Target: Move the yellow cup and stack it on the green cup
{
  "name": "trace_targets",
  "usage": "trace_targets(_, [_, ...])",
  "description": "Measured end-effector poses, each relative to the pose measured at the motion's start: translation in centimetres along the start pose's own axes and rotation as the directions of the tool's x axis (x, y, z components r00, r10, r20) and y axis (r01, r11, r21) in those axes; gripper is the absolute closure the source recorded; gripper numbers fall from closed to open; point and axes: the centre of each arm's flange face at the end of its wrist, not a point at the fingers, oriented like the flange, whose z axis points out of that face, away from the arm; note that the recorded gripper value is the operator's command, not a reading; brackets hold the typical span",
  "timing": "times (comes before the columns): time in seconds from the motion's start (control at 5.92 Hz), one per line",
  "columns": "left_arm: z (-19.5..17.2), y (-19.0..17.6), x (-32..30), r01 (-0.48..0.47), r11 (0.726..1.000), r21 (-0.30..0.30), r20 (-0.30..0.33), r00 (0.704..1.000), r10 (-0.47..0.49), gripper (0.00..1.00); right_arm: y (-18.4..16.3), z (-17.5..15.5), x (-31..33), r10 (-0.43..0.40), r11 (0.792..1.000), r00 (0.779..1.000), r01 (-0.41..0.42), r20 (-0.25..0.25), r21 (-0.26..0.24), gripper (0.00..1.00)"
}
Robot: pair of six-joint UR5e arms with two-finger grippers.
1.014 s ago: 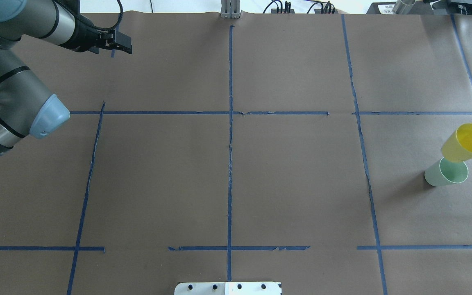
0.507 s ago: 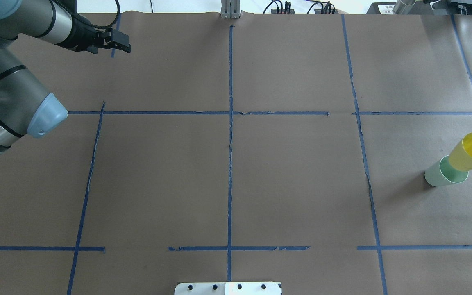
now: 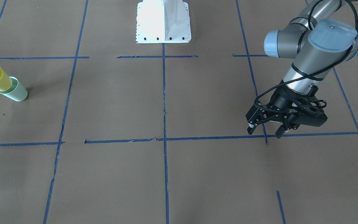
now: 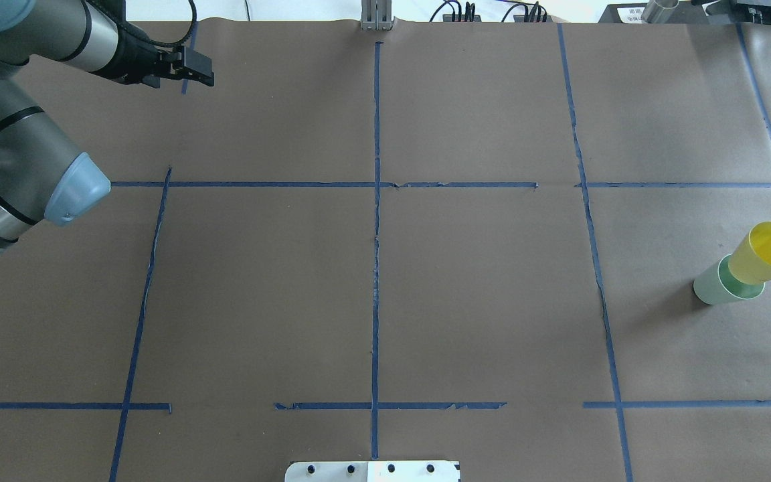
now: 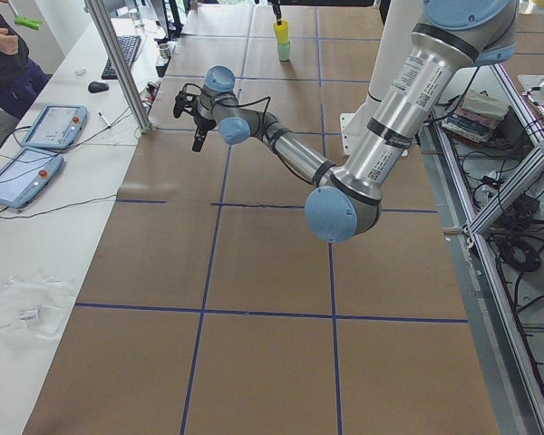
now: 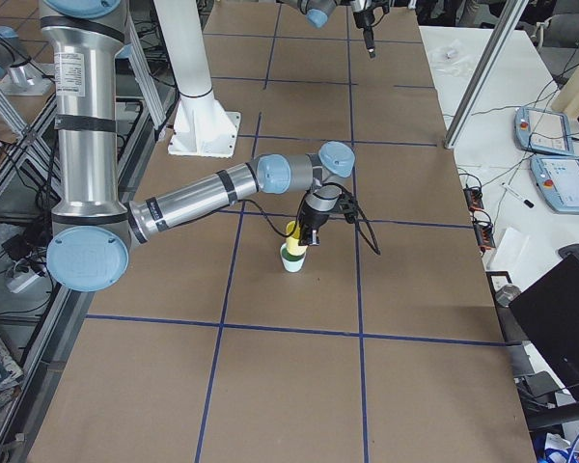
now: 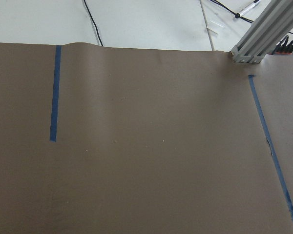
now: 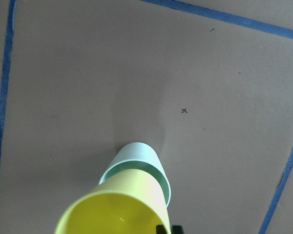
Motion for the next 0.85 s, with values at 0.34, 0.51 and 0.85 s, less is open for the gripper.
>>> trace_targets(0.34, [-0.08, 0.01, 0.08, -0.002, 1.000, 0.001, -0.003, 1.000, 0.002, 0.00, -0.07, 0.26, -0.10, -0.003, 1.000, 1.000, 0.003, -0.001, -0.005, 0.01])
trace_targets(0.51, [-0.11, 0.01, 0.11, -0.002, 1.000, 0.001, -0.003, 1.000, 0.002, 0.00, -0.16, 0.43, -0.32, -0.006, 1.000, 1.000, 0.006, -0.001, -0.009, 0.00])
trace_targets(0.85, [-0.21, 0.02, 0.18, -0.003, 1.000, 0.002, -0.005, 1.000, 0.003, 0.00, -0.32, 0.62, -0.69, -0.010, 1.000, 1.000, 0.010, -0.001, -0.012, 0.00])
